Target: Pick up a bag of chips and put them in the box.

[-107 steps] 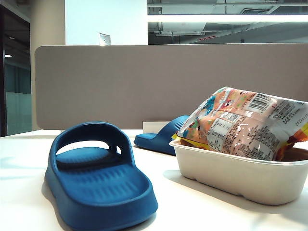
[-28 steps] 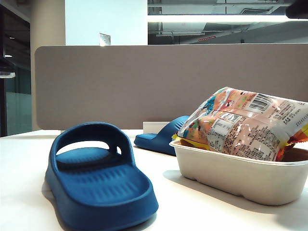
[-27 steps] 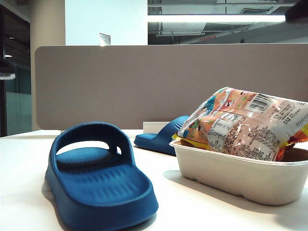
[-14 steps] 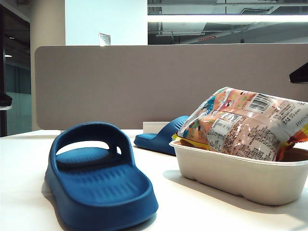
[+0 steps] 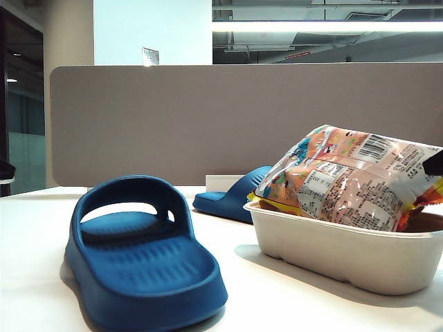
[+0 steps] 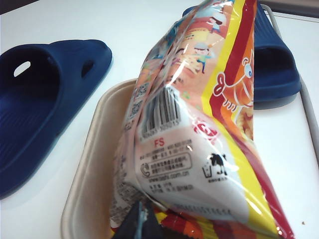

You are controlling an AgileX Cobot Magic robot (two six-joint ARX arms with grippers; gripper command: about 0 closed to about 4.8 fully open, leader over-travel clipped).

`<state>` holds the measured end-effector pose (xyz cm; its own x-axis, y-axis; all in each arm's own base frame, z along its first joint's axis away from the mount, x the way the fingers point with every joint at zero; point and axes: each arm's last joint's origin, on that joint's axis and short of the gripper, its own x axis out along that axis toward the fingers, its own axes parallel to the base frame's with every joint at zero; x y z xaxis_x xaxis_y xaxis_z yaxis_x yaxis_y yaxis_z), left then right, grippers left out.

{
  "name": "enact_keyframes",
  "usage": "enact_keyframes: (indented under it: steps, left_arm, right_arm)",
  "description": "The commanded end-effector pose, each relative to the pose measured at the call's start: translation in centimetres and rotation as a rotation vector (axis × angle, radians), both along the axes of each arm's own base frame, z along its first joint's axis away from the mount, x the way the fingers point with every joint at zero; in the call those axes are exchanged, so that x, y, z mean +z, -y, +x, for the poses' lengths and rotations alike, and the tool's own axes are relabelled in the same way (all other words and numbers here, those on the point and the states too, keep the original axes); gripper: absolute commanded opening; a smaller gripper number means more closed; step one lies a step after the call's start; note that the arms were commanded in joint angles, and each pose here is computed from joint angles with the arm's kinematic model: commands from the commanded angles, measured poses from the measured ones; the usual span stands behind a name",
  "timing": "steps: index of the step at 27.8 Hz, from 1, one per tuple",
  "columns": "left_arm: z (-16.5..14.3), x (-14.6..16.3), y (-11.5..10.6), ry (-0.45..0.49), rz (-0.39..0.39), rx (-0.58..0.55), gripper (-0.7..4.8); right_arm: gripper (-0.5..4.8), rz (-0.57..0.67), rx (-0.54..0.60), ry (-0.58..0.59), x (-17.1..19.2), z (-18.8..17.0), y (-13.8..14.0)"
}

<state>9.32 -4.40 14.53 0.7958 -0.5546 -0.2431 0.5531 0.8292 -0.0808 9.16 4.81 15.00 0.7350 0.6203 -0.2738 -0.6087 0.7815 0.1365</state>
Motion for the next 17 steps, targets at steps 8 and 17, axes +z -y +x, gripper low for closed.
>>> enact_keyframes:
  steps: [8, 17]
  left_arm:
    - [0.0, -0.2, 0.0, -0.007, 0.003, 0.001, -0.06]
    - [0.0, -0.2, 0.0, -0.014, -0.006, 0.003, -0.06]
  right_arm:
    - [-0.01, -0.001, 0.006, -0.007, -0.7, 0.0, 0.0]
    - [-0.01, -0.004, 0.003, -0.011, -0.8, 0.0, 0.0]
